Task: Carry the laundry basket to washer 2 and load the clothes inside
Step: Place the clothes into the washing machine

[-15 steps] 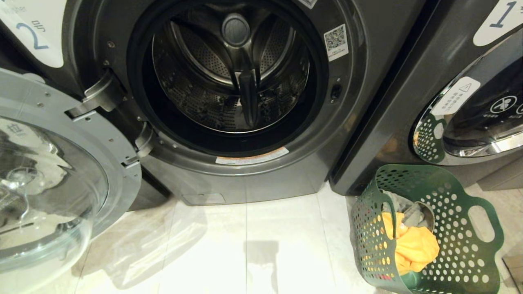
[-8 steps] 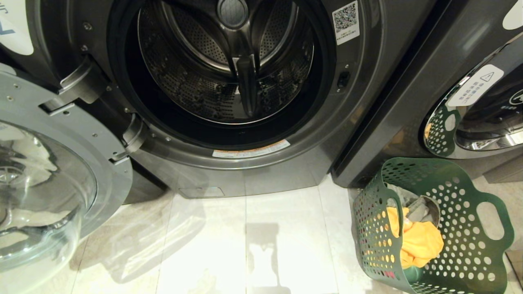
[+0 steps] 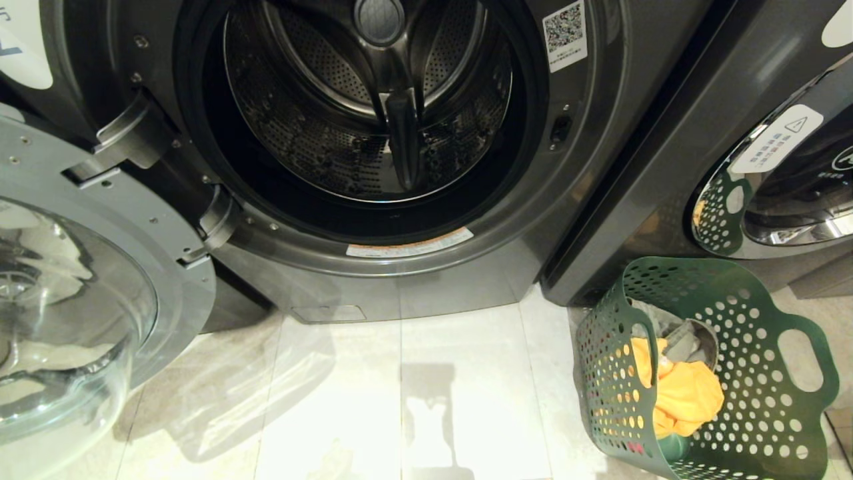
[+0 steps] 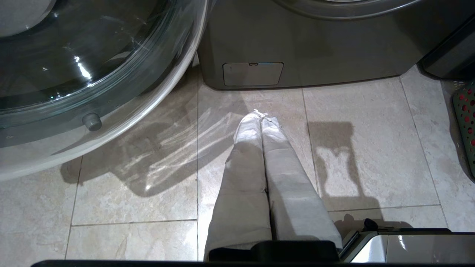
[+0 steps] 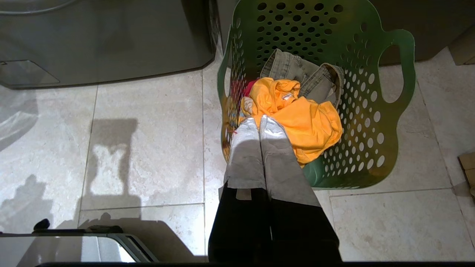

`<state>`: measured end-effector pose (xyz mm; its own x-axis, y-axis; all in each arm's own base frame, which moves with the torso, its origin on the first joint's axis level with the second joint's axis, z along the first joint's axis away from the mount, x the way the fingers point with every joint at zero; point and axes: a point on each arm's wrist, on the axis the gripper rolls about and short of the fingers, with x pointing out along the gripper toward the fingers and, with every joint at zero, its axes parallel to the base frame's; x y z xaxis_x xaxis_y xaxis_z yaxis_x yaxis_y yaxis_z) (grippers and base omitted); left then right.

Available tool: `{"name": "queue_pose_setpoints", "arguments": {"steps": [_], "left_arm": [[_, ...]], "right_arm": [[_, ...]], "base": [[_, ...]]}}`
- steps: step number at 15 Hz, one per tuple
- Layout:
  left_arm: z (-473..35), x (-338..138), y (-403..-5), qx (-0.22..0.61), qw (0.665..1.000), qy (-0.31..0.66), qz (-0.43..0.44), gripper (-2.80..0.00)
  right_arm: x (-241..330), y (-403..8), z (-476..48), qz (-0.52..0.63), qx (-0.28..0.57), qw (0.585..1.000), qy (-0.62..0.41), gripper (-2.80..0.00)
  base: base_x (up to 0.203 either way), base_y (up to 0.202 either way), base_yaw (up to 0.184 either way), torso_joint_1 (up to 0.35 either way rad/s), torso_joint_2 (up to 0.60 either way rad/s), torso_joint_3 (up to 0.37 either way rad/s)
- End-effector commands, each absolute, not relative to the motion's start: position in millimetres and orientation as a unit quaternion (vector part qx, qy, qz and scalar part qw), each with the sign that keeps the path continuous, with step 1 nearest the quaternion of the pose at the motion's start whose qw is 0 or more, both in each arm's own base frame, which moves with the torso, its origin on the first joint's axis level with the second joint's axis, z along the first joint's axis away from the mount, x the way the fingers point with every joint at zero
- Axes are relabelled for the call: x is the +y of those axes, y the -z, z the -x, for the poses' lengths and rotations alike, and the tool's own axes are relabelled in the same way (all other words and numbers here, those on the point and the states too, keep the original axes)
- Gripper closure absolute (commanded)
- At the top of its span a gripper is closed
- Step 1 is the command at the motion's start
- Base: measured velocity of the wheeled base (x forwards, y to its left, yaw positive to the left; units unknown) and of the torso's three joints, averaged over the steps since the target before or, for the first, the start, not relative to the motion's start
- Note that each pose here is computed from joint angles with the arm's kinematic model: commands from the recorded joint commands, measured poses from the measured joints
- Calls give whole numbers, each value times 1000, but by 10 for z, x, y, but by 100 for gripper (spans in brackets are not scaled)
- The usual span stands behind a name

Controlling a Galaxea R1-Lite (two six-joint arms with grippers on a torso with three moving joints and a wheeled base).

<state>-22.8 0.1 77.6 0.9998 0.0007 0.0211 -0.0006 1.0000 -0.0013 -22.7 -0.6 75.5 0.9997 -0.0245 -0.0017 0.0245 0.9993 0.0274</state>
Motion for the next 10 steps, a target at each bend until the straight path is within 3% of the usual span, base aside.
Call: {"name": "queue_pose_setpoints", "arguments": {"steps": [1,6,10], "left_arm": [[222,1,-760,-7,1000,0,1,0],[222,1,-760,-7,1000,0,0,0],[222,1,-760,-7,1000,-1,1,0]], "right_arm": [[-6,-755,227,-14,1,1000,12,0],[-6,-755,227,-14,1,1000,12,0],[-6,-755,227,-13,1,1000,12,0]], "base": [[0,0,0,0,0,0],[0,0,0,0,0,0],[165,0,-1,0,2,2]]}}
